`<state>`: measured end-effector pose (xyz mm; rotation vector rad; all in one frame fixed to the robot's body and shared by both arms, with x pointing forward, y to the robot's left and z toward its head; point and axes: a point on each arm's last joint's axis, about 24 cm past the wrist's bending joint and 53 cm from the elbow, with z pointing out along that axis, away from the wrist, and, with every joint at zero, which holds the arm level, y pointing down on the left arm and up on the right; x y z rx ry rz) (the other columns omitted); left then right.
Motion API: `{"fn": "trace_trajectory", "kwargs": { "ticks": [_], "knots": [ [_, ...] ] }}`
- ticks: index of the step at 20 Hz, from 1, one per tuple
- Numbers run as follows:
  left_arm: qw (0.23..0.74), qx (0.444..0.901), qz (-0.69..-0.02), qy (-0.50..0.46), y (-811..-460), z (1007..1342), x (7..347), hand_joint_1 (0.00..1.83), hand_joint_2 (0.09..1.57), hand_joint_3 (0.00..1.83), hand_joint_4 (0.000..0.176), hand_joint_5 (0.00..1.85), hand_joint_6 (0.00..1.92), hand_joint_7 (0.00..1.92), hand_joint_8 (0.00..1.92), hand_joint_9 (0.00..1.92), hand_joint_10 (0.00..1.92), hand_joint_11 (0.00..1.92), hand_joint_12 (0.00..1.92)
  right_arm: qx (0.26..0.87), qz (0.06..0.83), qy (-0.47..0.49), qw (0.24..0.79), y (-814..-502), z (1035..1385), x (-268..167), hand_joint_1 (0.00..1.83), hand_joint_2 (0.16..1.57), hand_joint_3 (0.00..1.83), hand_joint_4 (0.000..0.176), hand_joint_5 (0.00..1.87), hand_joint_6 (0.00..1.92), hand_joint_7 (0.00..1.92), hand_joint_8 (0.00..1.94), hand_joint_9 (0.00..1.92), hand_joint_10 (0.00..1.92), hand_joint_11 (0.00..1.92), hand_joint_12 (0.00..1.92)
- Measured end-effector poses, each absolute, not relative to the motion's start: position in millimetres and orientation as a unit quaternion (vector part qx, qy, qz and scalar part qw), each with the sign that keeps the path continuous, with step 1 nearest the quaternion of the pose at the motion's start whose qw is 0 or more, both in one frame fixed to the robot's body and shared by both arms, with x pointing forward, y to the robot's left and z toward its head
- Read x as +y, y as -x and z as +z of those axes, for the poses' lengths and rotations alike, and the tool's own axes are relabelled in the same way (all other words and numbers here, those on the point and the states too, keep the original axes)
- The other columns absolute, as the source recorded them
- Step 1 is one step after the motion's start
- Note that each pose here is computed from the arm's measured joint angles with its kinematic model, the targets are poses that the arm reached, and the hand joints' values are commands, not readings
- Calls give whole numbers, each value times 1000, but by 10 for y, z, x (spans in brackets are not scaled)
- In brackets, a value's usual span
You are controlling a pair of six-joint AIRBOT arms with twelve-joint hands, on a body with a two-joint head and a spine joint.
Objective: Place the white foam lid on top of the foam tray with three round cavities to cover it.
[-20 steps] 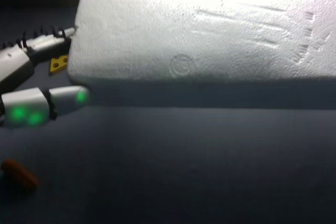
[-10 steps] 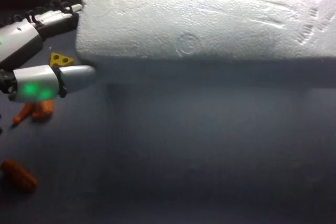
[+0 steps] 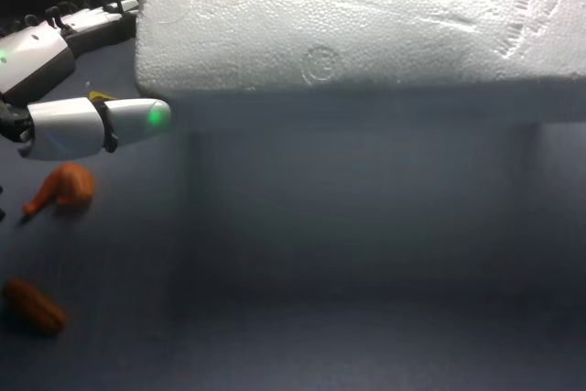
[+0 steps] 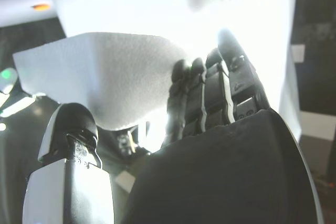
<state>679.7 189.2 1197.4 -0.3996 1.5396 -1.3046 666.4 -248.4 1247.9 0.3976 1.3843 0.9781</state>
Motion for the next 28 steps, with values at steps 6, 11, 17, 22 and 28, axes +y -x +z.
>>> {"fn": "trace_trajectory", "kwargs": {
  "ticks": [6,11,17,22,28],
  "knots": [
    [525,635,-540,173,-6974,12058,1924,404,1132,0,0,318,4,152,3,131,17,0,975,614,427,-175,640,-6839,12486,-2438,477,1241,0,0,251,138,271,25,0,727,0,1701],
    [526,636,-536,179,-7059,12076,1941,435,1125,0,0,329,6,176,6,145,12,0,1144,613,426,-173,643,-6923,12552,-2425,499,1233,0,0,261,88,127,1,0,232,0,1329],
    [529,632,-536,179,-7211,12164,1915,486,1126,1,0,316,0,175,3,160,22,0,1154,609,427,-181,643,-7066,12620,-2432,510,1240,0,0,277,119,265,20,45,539,0,1425],
    [536,630,-534,175,-7306,12280,1915,529,1132,1,0,307,3,114,0,87,2,0,952,605,426,-180,649,-7134,12721,-2437,467,1255,1,0,198,124,287,7,3,686,0,1462],
    [540,634,-525,175,-7485,12363,1882,582,1115,0,0,333,8,178,9,112,16,0,726,604,425,-185,648,-7315,12818,-2425,513,1261,0,0,20,0,31,0,0,39,0,207]
  ]
}}
